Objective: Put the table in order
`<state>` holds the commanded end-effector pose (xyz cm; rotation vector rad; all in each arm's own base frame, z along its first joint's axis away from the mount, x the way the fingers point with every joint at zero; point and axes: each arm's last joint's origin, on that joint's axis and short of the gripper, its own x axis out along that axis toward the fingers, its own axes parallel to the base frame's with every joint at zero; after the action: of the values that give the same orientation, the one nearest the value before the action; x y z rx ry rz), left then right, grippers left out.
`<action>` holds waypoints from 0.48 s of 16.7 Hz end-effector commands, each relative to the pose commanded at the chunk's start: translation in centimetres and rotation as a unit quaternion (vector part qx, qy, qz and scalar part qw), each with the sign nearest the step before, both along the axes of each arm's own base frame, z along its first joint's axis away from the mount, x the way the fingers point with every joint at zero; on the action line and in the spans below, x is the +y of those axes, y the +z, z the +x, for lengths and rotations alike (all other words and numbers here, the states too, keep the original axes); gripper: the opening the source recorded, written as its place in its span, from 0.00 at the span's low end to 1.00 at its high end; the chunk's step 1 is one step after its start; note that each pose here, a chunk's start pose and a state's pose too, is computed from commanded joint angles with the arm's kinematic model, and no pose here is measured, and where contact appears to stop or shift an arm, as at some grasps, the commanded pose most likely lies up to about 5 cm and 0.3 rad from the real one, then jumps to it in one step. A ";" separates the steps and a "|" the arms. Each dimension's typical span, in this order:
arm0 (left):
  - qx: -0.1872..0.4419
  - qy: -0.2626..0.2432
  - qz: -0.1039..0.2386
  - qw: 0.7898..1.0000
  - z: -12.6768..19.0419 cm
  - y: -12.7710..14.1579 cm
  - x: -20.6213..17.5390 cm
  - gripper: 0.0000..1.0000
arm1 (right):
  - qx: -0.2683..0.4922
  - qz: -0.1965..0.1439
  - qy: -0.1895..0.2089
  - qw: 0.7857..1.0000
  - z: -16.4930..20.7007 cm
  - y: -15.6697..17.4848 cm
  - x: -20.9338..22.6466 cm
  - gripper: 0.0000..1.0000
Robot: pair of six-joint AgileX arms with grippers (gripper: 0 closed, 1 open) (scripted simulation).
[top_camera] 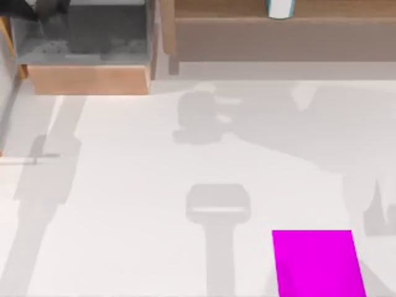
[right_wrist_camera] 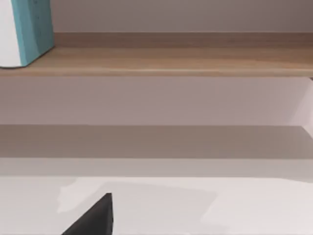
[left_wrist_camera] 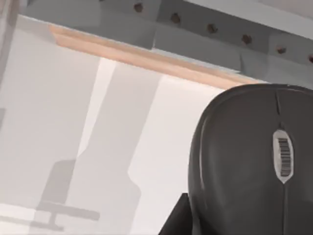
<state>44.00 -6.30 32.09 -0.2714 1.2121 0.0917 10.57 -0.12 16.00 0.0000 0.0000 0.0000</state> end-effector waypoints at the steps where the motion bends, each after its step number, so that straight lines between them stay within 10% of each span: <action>1: 0.013 -0.010 -0.009 1.000 -0.3 -0.9 -3.3 0.00 | 0.000 0.000 0.000 1.000 0.0 0.0 0.0 1.00; 8: 0.134 -0.079 0.019 0.988 -9.8 -11.5 -26.2 0.00 | 0.000 0.000 0.000 1.000 0.0 0.0 0.0 1.00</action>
<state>34.23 -32.48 20.56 -0.1317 1.4942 0.0133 10.57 -0.12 16.00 0.0000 0.0000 0.0000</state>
